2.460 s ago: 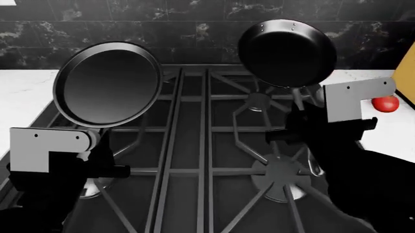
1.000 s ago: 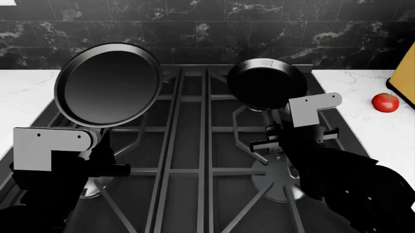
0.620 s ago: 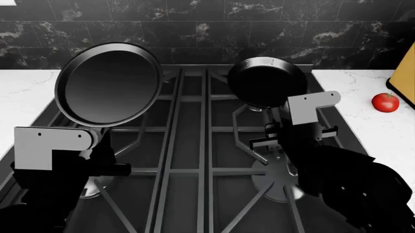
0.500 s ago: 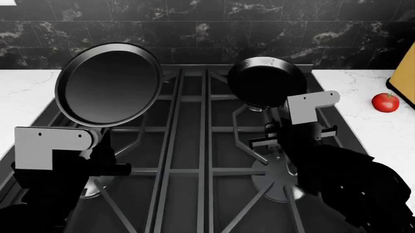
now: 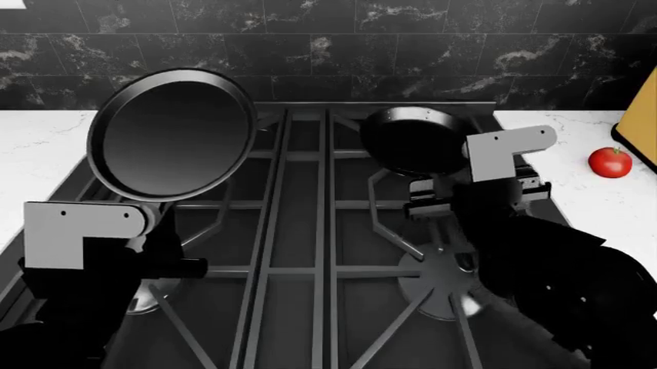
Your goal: Place both pans onto different burners. Then place the tomato and the bacon on different pans.
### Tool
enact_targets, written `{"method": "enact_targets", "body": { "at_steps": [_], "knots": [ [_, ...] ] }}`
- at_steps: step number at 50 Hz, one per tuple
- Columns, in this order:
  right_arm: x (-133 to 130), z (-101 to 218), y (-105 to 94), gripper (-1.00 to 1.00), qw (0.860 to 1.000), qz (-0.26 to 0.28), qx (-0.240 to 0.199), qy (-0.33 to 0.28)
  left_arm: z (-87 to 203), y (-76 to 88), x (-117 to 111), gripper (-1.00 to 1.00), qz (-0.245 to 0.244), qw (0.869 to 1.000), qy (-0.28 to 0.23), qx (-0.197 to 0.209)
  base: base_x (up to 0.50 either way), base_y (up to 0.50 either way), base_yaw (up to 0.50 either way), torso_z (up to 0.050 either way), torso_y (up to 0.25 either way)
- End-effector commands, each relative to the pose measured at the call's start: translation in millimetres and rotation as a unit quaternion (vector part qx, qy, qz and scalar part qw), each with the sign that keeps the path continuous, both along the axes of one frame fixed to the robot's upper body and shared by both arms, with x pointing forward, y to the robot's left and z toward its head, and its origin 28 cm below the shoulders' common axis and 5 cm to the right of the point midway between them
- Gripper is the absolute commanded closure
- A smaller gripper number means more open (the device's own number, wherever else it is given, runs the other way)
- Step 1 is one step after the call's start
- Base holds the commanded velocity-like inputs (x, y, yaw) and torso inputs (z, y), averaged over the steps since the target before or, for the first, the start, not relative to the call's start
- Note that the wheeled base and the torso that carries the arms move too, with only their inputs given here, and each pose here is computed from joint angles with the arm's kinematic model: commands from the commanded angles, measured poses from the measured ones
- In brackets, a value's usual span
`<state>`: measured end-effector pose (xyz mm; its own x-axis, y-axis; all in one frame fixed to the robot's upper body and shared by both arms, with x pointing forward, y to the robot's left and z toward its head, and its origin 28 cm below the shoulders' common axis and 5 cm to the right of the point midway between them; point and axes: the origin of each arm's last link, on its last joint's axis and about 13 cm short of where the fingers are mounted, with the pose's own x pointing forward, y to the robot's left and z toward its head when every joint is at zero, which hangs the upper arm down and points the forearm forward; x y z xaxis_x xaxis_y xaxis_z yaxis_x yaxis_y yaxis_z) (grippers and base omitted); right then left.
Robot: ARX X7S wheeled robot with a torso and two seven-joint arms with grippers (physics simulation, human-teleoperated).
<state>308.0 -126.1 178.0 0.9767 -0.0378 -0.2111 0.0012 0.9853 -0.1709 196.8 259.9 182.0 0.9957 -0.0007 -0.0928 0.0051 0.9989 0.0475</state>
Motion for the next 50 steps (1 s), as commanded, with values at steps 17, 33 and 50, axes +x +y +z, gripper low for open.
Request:
{"method": "enact_targets", "body": {
  "at_steps": [17, 33, 50],
  "knots": [
    [-33.4, 39.9, -5.7, -1.0, 0.996, 0.007, 0.047, -0.078, 38.3, 8.5, 35.6, 1.0, 0.024, 0.999, -0.04, 0.019, 0.0, 0.0, 0.0, 0.001, 0.002],
    [-43.6, 41.3, -3.6, -1.0, 0.994, 0.016, 0.055, -0.091, 47.2, 17.2, 71.3, 1.0, 0.045, 0.998, -0.005, 0.035, 0.0, 0.0, 0.0, 0.001, 0.003],
    [-48.0, 39.1, -2.7, -1.0, 0.994, 0.026, 0.051, -0.098, 33.7, 18.8, 109.0, 1.0, 0.06, 0.997, 0.042, 0.019, 0.0, 0.0, 0.0, 0.001, 0.002]
  ]
}}
